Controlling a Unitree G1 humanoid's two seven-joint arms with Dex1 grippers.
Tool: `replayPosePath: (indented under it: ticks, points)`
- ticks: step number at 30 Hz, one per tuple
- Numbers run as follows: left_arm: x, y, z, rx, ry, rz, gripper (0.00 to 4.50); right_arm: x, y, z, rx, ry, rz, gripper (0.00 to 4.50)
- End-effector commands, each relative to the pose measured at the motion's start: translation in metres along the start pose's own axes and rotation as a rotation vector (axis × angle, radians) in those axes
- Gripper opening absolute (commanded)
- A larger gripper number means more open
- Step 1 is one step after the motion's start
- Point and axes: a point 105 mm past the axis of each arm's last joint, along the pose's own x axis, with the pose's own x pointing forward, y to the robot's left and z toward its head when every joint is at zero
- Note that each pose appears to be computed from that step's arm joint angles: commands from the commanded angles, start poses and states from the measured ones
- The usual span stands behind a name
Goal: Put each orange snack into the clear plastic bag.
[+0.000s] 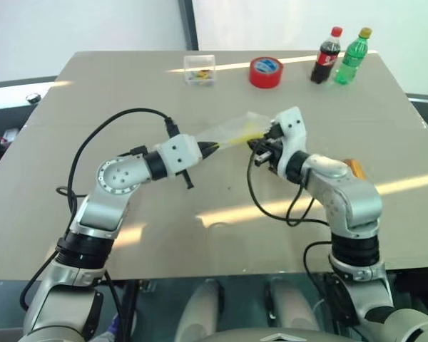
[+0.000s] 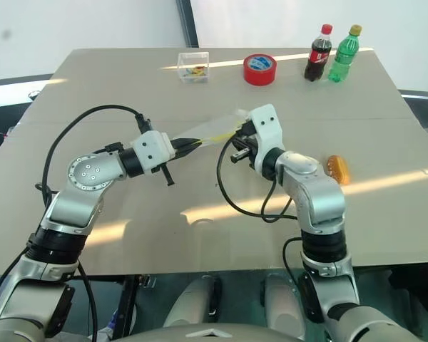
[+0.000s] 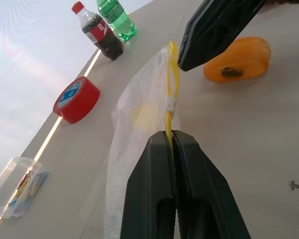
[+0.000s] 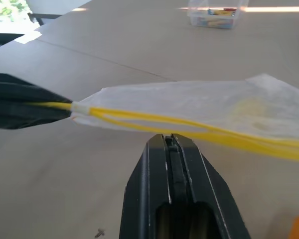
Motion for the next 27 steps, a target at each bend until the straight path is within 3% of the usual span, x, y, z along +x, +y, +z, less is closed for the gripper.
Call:
replayPosePath:
  ticks: [1, 10, 27]
  points:
    - [-0.005, 0.012, 0.013, 0.053, -0.027, 0.037, 0.00, -0.006, 0.007, 0.012, -0.008, -0.051, 0.028, 0.03]
    - [-0.006, 0.010, 0.015, 0.061, -0.025, 0.030, 0.00, 0.005, 0.004, 0.017, 0.013, -0.070, 0.008, 0.03]
    - [-0.009, 0.002, 0.017, 0.047, -0.042, 0.009, 0.00, 0.032, -0.007, 0.001, 0.094, -0.067, -0.037, 0.03]
